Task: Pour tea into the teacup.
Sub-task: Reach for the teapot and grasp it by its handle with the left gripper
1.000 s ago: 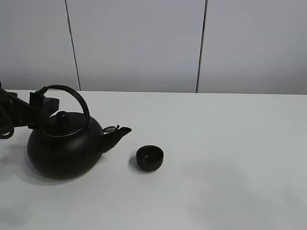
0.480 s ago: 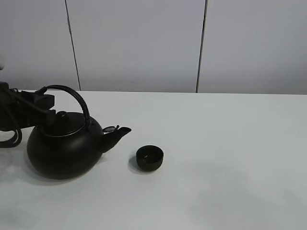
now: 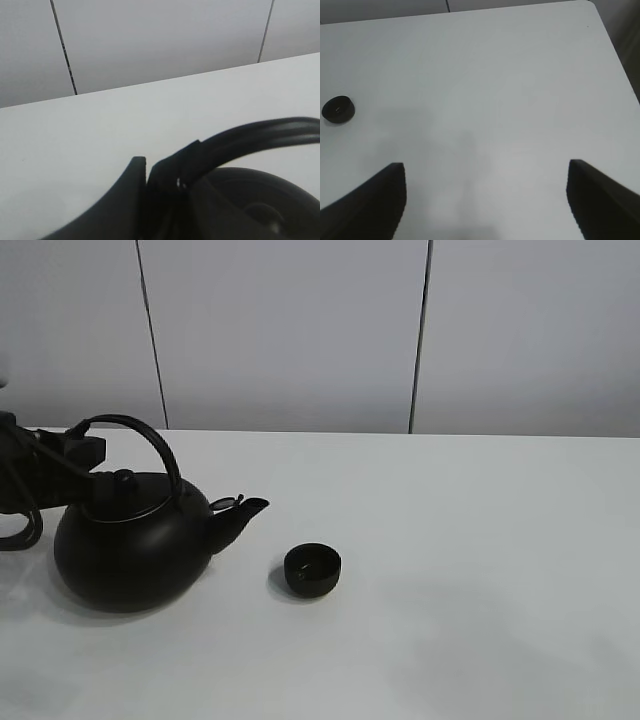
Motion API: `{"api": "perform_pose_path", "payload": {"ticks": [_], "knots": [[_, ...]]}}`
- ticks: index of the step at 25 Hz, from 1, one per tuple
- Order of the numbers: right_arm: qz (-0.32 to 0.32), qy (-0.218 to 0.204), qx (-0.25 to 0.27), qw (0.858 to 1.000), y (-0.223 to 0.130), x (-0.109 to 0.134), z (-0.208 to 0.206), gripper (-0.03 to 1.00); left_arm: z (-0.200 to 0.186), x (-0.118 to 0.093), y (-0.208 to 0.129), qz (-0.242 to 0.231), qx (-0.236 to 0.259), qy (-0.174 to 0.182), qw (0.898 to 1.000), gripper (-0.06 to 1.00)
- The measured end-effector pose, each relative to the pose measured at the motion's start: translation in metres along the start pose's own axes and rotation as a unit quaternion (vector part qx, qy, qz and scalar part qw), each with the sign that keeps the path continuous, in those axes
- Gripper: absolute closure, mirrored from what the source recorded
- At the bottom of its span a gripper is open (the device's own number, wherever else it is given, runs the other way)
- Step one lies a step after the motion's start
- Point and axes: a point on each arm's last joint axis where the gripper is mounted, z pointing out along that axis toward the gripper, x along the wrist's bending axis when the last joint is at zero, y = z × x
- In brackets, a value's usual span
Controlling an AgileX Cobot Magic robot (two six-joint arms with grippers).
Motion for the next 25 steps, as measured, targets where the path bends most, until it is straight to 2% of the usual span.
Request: {"api": "perform_pose_path", "payload": {"ticks": [15,25], "knots": [[0.000,0.000,0.000,1.000,0.000,0.000,0.000,0.37,-0.001,-0.002,0.007,0.029,0.011,-0.013,0.999,0.81],[0.000,0.000,-0.001,1.000,0.000,0.000,0.000,0.37,0.009,-0.005,0.025,0.067,0.029,-0.048,0.996,0.81]]}}
